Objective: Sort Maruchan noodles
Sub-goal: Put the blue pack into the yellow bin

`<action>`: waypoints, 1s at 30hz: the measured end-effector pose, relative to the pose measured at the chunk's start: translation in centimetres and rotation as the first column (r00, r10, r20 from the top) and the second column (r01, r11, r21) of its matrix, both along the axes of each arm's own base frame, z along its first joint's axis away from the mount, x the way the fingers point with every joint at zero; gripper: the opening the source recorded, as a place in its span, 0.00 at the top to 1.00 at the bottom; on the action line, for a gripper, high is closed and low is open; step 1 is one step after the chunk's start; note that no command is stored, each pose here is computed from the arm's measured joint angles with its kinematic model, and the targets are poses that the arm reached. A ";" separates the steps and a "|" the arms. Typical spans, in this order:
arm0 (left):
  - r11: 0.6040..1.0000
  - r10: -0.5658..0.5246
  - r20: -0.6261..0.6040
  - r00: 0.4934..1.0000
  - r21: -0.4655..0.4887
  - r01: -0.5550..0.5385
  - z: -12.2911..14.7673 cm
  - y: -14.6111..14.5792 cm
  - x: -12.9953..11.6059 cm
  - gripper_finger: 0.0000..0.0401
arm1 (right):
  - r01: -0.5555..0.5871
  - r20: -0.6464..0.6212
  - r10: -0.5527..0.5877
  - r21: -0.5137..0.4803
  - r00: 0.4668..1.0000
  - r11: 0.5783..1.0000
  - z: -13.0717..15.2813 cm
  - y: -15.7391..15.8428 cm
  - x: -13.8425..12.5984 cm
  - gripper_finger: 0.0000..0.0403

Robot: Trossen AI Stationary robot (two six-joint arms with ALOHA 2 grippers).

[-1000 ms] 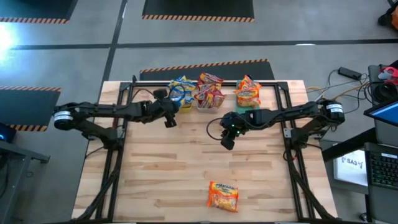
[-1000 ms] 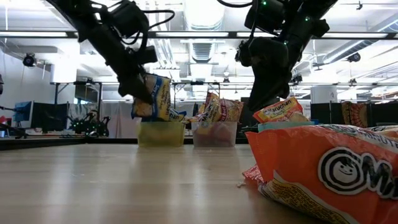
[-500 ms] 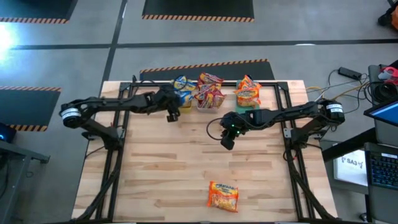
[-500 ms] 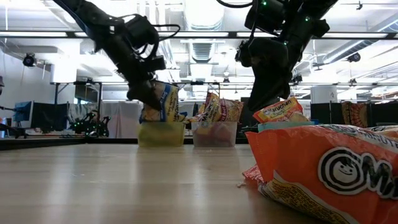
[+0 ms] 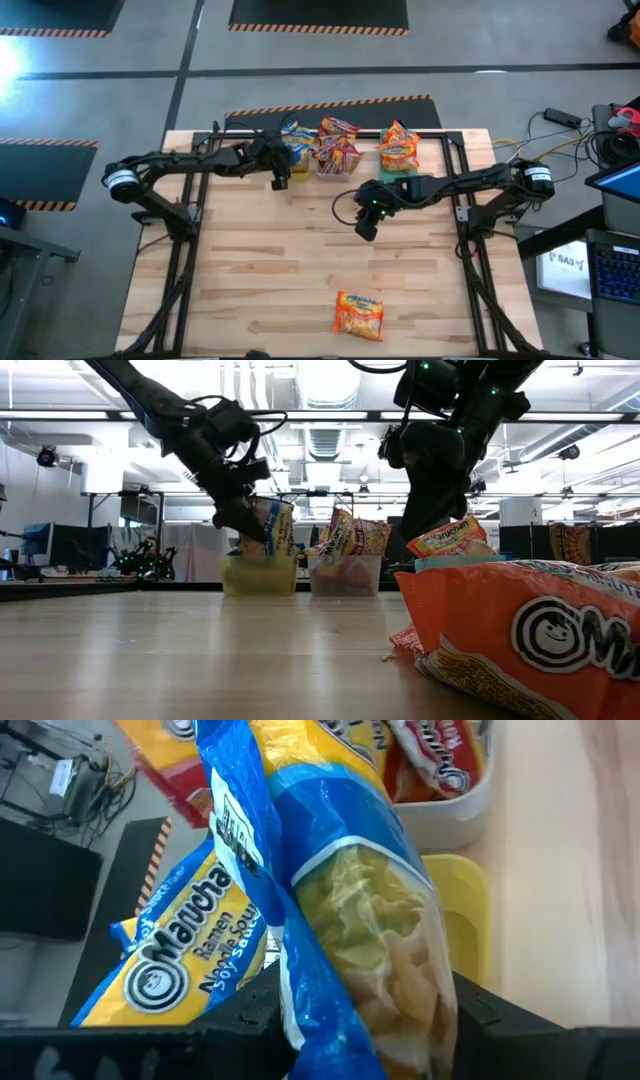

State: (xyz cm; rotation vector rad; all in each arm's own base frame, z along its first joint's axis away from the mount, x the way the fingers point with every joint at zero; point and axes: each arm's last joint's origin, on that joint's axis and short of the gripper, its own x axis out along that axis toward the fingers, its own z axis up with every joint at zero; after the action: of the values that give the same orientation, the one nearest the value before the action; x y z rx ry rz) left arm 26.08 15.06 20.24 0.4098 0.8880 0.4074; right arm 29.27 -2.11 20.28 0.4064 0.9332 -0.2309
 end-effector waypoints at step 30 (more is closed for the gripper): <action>0.975 -0.008 -0.017 1.000 -0.221 0.004 -2.6 1.3 -0.5 0.66 | -0.005 0.007 0.005 -0.005 1.000 1.000 0.0 0.0 0.0 0.82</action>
State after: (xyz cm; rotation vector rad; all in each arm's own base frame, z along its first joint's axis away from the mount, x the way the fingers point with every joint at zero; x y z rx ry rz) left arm 25.60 16.38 17.63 0.2113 0.9383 0.2952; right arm 29.32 -2.14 20.31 0.3996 0.9269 -0.2269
